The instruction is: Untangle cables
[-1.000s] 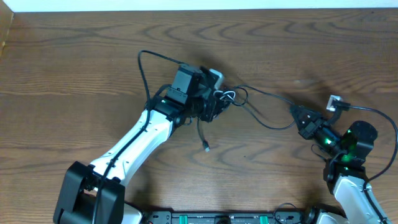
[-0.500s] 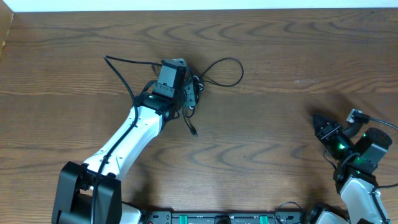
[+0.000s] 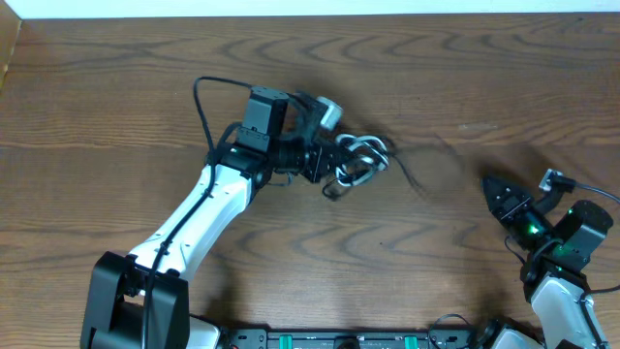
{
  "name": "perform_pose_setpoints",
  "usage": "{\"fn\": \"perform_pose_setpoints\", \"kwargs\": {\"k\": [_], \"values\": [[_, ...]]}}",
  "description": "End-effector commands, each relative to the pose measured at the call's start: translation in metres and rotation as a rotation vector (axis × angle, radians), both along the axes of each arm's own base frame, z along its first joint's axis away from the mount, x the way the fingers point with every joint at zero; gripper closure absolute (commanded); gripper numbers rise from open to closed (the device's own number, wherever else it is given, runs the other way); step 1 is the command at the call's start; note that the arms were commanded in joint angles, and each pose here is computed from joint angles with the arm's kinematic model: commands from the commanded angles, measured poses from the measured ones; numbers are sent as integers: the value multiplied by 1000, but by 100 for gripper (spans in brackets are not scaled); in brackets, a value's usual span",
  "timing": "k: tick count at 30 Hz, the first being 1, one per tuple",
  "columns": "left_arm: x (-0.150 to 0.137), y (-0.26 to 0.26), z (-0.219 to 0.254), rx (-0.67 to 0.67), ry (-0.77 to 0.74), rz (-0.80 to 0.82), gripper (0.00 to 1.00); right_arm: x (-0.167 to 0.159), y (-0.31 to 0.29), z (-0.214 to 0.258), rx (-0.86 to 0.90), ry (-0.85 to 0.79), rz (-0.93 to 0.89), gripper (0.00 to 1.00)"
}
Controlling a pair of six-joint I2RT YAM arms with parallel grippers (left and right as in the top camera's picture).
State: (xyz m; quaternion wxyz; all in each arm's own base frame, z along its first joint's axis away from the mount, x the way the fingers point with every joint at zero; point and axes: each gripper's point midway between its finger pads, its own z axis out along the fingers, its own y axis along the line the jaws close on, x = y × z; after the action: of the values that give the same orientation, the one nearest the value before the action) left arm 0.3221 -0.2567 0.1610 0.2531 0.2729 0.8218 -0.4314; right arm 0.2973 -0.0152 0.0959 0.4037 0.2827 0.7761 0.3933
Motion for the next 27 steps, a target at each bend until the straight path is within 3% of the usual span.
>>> {"fn": "perform_pose_setpoints", "kwargs": {"k": [1, 13, 17, 25, 27], "values": [[-30, -15, 38, -165, -192, -284, 92, 1, 14, 25, 8, -112, 108, 61], [-35, -20, 38, -165, -215, -313, 92, -3, 71, 30, 41, -124, 307, 57], [-41, -25, 39, -169, -211, -332, 92, 0, 83, 14, 32, -41, 273, 65], [-43, -27, 39, -172, -212, -341, 92, -6, 100, 7, 91, 33, 293, 63], [-43, -27, 39, -172, -211, -340, 92, -6, 100, 7, 86, 35, 290, 71]]}}
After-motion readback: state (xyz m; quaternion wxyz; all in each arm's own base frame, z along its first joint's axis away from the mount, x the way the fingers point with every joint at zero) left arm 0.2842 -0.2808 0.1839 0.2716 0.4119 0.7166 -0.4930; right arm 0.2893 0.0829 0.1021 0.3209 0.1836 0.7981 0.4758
